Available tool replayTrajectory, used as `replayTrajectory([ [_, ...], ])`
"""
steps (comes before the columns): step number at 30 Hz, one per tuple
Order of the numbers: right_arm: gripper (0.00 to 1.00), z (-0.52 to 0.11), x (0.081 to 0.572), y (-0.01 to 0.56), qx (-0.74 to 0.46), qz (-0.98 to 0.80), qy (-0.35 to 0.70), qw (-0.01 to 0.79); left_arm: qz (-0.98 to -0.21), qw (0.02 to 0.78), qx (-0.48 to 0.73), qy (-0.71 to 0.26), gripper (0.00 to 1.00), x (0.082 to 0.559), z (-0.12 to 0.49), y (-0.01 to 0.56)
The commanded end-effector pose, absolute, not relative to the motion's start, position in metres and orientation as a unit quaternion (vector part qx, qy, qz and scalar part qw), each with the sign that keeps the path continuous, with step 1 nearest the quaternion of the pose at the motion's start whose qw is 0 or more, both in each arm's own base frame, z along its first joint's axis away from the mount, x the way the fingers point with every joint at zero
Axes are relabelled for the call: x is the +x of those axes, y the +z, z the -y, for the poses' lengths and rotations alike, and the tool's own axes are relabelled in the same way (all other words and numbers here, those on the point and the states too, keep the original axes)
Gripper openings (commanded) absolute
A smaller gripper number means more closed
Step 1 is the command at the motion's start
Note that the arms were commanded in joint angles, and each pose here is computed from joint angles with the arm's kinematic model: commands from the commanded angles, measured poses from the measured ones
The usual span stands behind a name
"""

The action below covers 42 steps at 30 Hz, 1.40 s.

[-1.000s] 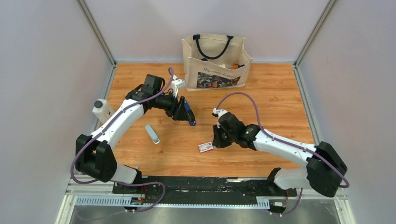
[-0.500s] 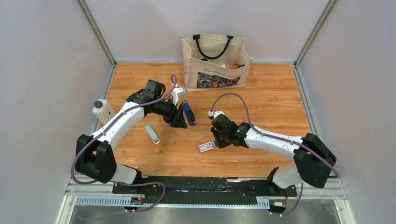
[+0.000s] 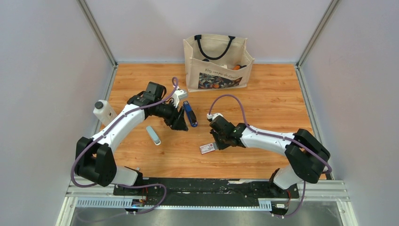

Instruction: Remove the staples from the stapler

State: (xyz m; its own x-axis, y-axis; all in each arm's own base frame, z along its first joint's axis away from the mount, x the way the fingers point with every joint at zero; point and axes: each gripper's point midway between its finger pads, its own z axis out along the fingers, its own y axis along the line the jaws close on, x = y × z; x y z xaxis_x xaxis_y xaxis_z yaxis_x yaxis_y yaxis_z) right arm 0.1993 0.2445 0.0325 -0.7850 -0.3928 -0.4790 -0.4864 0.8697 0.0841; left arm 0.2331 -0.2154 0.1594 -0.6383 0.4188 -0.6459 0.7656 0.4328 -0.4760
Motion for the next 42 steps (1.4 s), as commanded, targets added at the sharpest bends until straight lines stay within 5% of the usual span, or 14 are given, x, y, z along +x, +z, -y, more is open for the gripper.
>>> replayTrajectory([
  [1,0.11,-0.2607,0.2188,0.0461,-0.235,-0.928,0.108,0.269,-0.798,0.252,0.386,-0.389,0.66,0.2319,0.2152,0.1708],
  [42,0.19,-0.2547,0.2151,0.0397,-0.236,-0.931,0.100,0.260,-0.790,0.257,0.395,-0.392,0.68,0.2283,0.2163,0.1777],
])
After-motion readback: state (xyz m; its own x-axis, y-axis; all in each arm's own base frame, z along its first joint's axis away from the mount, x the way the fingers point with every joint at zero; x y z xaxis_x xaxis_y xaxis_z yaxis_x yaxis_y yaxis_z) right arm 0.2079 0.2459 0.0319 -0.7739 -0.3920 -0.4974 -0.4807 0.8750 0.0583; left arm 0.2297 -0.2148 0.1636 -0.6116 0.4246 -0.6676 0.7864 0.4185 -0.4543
